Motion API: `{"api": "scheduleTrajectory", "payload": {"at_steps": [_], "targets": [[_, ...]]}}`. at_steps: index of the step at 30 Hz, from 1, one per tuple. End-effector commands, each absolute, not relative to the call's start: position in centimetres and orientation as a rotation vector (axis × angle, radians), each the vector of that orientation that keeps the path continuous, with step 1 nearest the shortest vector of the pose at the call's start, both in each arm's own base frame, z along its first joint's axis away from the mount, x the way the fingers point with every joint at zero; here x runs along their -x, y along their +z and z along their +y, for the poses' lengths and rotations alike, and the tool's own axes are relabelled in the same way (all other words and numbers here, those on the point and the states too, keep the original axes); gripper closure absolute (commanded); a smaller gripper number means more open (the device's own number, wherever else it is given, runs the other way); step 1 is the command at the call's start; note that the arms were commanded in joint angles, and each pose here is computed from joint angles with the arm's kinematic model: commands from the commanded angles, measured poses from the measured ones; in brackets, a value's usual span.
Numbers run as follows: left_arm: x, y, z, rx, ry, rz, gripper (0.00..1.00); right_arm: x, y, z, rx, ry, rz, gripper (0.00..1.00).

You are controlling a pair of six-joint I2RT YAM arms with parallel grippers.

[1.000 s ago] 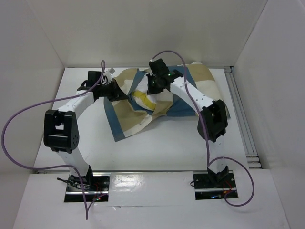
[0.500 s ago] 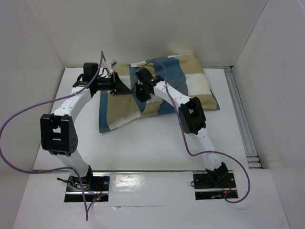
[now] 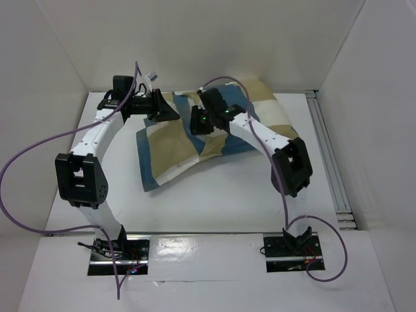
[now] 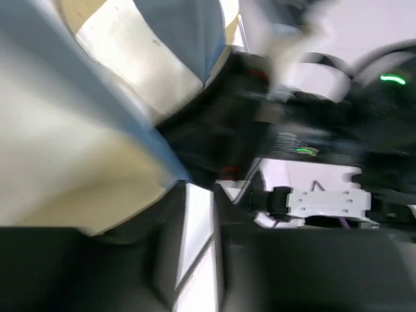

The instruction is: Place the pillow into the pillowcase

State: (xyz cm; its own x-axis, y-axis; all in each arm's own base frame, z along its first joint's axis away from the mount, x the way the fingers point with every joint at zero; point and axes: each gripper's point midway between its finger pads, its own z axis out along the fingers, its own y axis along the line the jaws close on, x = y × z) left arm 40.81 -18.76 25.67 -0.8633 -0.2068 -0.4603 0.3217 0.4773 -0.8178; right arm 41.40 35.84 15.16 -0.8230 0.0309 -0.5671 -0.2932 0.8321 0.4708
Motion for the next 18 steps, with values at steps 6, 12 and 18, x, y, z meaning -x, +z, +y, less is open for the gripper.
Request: {"api": "scheduleTrajectory", "payload": {"at_steps": [6, 12, 18], "targets": [[-42.0, 28.0, -18.5, -0.185, -1.275, 2.243, 0.17, -39.9, 28.3, 28.6, 0.133, 0.69, 2.157, 0.18], [-43.1, 23.0, -16.2, -0.011, -0.888, 2.473, 0.38, -40.6, 23.7, 19.3, -0.105, 0.388, 2.27, 0.18], [-43.8, 17.9, -16.3, 0.159, -0.641, 2.581, 0.33, -38.9, 20.0, 13.9, -0.263, 0.398, 2.342, 0.12]]}}
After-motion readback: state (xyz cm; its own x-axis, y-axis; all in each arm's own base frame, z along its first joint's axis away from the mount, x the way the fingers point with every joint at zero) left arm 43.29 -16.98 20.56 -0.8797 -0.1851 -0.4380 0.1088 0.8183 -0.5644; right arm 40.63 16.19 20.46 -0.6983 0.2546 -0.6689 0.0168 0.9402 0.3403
